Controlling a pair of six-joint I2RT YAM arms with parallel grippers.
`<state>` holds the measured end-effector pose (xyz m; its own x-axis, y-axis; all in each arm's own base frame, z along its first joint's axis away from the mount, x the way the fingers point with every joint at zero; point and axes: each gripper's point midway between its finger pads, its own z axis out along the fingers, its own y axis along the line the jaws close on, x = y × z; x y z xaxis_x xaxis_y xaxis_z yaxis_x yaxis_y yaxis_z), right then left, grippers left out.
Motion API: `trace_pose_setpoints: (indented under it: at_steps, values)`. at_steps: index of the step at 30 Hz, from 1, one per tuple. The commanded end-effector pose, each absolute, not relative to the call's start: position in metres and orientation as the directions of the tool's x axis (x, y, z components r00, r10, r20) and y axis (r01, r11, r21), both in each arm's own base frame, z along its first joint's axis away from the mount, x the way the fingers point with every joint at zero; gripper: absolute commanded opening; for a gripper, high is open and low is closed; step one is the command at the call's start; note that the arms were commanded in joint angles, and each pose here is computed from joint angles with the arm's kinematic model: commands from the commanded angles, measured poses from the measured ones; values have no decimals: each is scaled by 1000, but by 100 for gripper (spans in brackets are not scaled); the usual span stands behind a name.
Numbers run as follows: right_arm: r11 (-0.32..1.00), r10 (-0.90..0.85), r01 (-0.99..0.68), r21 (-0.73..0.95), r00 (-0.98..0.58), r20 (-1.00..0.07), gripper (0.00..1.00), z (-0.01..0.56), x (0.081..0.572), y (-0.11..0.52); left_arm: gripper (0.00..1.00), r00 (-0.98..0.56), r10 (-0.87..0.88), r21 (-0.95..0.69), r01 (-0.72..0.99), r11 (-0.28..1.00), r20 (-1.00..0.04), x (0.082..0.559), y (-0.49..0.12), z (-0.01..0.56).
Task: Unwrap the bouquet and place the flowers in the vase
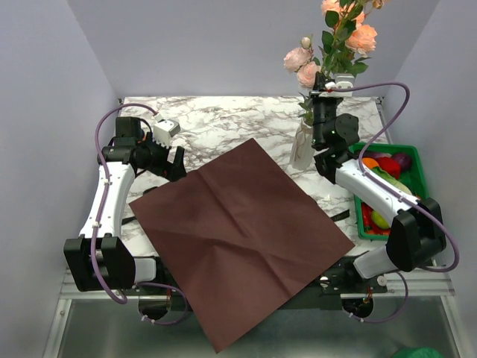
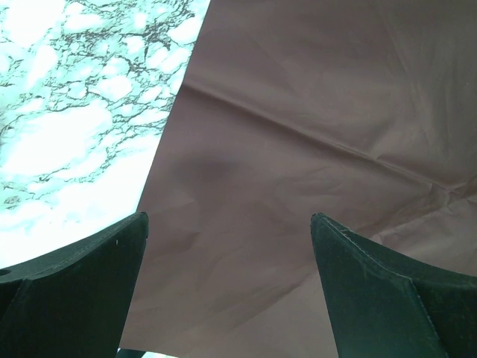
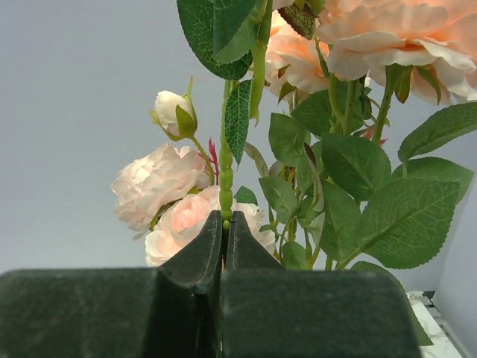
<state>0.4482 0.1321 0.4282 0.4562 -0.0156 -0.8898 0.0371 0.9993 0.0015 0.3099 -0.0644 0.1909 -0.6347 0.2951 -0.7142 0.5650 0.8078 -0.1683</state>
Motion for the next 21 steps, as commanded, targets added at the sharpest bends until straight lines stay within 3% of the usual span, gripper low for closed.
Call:
trace_pose_setpoints:
  at_steps: [1, 5, 14, 21]
  values:
    - [999, 7, 37, 30, 517, -856, 1, 436, 447, 129, 99, -632, 313, -143, 563, 814, -709, 310, -59, 192]
    - [998, 5, 45, 33, 513, -859, 1, 430, 448, 127, 99, -626, 322, -132, 569, 812, -710, 308, -59, 195]
    - [999, 34, 4, 45, 586, -810, 1, 488, 428, 126, 99, -627, 333, -128, 573, 809, -704, 303, -58, 194]
    - [999, 22, 13, 36, 562, -827, 1, 475, 432, 126, 99, -622, 330, -133, 579, 804, -709, 299, -60, 195]
